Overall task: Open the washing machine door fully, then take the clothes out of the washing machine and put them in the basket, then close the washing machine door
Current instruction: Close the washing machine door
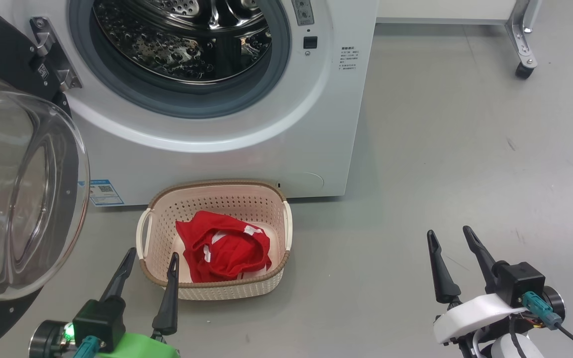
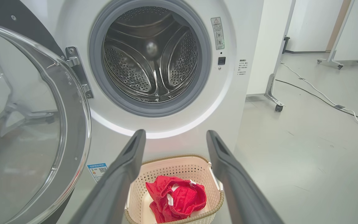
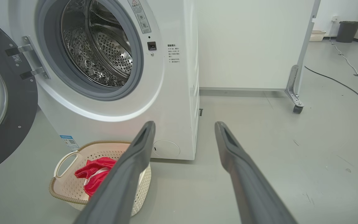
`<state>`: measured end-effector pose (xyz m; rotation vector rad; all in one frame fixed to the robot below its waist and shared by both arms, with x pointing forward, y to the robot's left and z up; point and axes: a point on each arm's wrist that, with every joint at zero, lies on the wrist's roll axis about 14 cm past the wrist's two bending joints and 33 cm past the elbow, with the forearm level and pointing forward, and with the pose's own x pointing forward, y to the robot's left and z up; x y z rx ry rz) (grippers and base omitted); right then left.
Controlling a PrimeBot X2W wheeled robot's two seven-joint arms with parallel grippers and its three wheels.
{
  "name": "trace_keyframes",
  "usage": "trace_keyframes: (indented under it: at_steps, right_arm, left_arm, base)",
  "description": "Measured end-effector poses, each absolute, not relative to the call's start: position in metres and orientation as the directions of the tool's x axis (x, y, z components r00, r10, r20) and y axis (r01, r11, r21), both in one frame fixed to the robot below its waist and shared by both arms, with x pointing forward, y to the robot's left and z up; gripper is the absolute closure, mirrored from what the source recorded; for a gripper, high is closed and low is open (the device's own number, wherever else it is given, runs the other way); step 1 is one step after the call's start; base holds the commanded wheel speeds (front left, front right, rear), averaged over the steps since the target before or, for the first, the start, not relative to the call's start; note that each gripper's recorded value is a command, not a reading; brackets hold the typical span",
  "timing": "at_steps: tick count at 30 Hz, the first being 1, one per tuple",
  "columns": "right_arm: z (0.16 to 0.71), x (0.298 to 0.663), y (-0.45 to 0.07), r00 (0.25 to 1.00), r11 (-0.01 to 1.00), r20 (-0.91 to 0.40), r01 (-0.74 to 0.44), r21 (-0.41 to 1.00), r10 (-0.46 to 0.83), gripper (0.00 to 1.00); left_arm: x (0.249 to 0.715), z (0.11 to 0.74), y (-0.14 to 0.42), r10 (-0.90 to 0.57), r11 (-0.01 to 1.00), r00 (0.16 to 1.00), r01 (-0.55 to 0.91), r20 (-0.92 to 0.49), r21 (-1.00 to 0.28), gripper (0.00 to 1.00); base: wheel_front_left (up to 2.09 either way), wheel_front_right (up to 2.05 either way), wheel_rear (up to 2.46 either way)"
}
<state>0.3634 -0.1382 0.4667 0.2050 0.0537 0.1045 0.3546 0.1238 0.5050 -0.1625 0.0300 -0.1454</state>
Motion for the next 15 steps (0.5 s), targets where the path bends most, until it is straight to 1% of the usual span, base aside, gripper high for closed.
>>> trace_keyframes:
  at_steps: [7, 15]
  right_arm:
    - [0.4652, 0.3639, -0.1388, 0.993, 0.974, -0.047, -0.095, 0.206, 0.107, 0.00]
    - [0.4643, 0.3642, -0.1392, 0.993, 0.974, -0.050, -0.094, 0.206, 0.106, 0.00]
  left_arm:
    - [0.3555, 0.5048, 0.1243, -0.146, 0.977, 0.989, 0.141, -0.019, -0.163, 0.00]
    - [0.3557, 0.5029, 0.1250, -0.147, 0.977, 0.989, 0.141, -0.029, -0.160, 0.00]
  base:
    - [-0.31, 0.31, 0.00]
    - [-0.04, 0.04, 0.00]
